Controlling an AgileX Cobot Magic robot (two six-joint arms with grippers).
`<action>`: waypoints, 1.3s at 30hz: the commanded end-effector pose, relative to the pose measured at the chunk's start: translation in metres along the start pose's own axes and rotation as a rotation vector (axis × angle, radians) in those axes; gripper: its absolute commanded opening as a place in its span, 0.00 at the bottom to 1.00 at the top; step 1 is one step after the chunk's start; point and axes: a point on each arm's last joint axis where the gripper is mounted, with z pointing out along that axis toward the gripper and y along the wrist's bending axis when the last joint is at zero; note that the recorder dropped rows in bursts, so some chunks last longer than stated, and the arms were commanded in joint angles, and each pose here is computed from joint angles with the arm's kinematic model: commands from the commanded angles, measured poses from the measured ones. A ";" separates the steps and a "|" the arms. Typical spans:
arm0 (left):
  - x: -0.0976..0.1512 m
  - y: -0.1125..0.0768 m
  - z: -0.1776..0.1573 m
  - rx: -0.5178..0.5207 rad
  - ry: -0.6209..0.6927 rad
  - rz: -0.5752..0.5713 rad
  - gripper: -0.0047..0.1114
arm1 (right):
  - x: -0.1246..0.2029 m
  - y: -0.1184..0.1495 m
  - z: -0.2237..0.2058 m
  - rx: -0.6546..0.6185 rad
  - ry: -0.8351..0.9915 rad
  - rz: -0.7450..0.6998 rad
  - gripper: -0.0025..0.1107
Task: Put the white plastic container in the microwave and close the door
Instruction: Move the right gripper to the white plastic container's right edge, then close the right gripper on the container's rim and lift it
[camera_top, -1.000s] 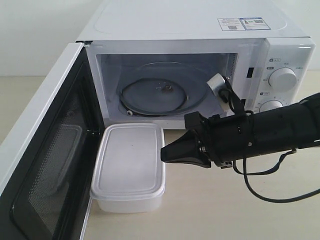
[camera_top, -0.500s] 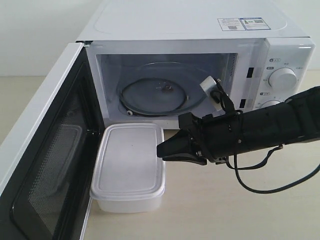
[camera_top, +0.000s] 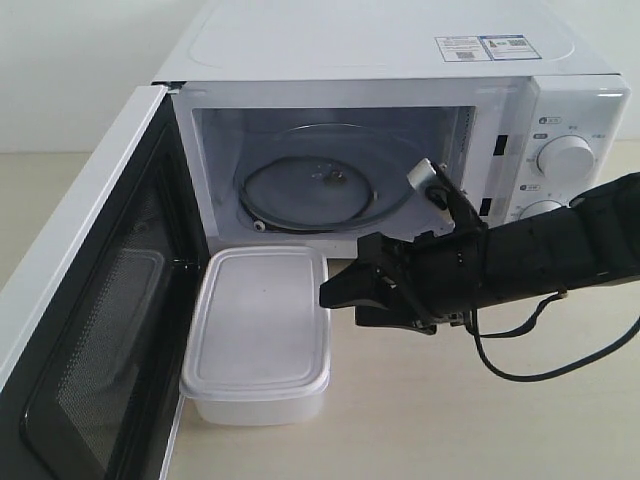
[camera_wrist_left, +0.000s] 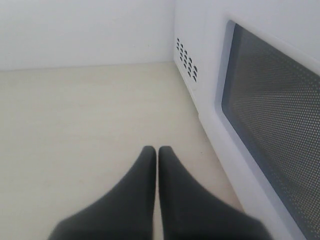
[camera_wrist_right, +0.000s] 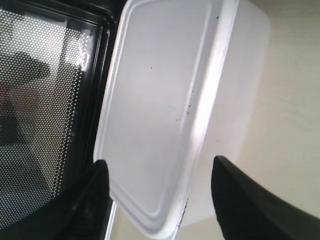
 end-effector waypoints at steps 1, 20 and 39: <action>0.001 0.000 0.000 -0.004 0.001 0.008 0.07 | -0.002 0.001 0.000 0.003 -0.012 -0.006 0.53; 0.001 0.000 0.000 -0.004 0.001 0.008 0.07 | -0.003 -0.014 0.042 0.004 0.027 0.011 0.52; 0.001 0.000 0.000 -0.004 0.001 0.008 0.07 | -0.008 -0.021 0.051 0.013 0.030 -0.029 0.02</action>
